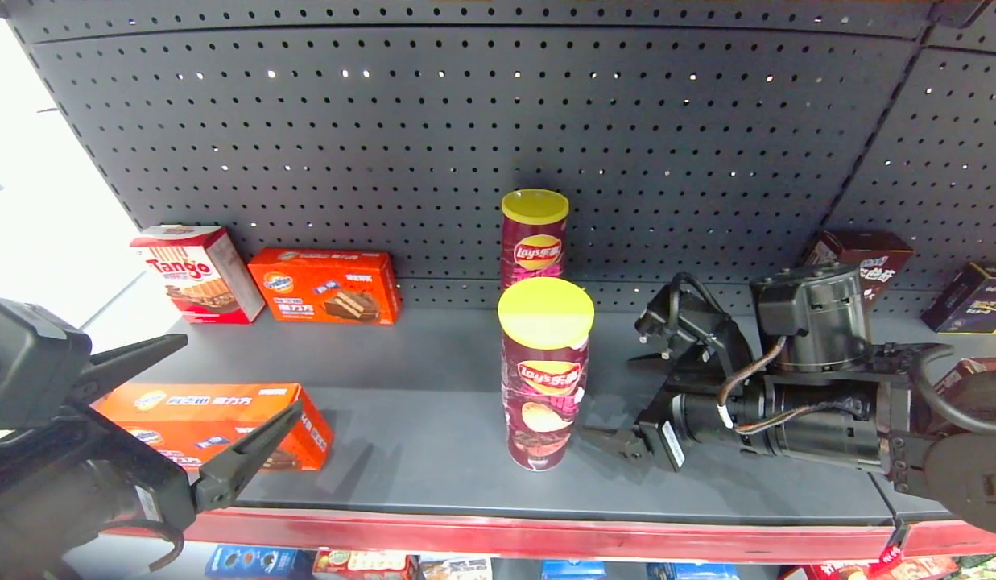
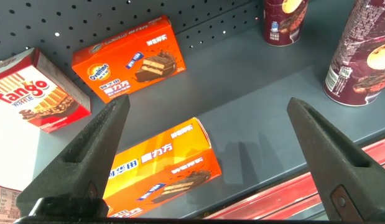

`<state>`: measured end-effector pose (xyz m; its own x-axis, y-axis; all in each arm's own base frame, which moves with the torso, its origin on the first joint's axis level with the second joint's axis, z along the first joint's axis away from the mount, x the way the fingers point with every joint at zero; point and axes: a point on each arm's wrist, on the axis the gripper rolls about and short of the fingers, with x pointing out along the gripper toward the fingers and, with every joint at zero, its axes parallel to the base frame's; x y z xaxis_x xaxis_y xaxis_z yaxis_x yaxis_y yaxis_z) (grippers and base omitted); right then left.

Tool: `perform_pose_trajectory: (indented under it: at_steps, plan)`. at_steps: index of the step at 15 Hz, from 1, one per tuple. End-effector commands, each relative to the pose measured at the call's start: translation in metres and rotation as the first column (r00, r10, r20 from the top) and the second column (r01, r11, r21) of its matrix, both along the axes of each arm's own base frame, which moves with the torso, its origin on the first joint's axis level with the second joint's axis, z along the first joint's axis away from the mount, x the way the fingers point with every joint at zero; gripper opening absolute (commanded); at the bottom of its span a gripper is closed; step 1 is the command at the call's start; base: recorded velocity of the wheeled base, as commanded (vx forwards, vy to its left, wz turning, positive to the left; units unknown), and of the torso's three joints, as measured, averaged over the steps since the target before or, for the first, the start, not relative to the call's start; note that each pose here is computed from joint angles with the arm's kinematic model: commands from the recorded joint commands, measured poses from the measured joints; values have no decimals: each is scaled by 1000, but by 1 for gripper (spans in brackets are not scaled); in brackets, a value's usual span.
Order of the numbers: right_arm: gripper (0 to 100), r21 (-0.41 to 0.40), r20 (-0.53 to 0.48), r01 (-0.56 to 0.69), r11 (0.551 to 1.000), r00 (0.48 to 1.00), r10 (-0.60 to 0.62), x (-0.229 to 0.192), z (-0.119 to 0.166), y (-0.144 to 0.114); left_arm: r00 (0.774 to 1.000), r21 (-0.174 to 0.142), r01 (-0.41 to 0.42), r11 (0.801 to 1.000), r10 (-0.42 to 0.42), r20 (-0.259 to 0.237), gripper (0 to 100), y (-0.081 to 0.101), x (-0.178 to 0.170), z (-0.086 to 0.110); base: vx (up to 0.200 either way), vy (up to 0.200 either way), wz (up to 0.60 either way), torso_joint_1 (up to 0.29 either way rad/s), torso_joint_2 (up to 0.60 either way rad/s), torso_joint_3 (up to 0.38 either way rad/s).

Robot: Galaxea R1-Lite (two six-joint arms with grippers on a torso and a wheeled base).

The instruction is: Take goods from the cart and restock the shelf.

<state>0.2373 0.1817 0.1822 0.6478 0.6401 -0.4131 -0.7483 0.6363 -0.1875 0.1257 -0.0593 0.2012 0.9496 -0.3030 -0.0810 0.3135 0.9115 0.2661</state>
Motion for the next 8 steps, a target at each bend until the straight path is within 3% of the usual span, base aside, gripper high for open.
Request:
perform_pose_trajectory:
  at_steps: [1,5,8]
  plan:
    - [100,9,10,10,1000,1000,-10,0,4,-3,1000,2,-1,1000,1,-3,100,0,0,-1,0,0,0,0,0,0]
    - [100,61,70,86,994,993,-91,-2,26,-32,1000,-8,-7,1000,7,17,100,3,-5,1,0,0,0,0,0,0]
    - [100,55,62,88,995,994,-92,-8,23,-36,1000,-5,-4,1000,4,12,100,4,-7,-1,0,0,0,0,0,0]
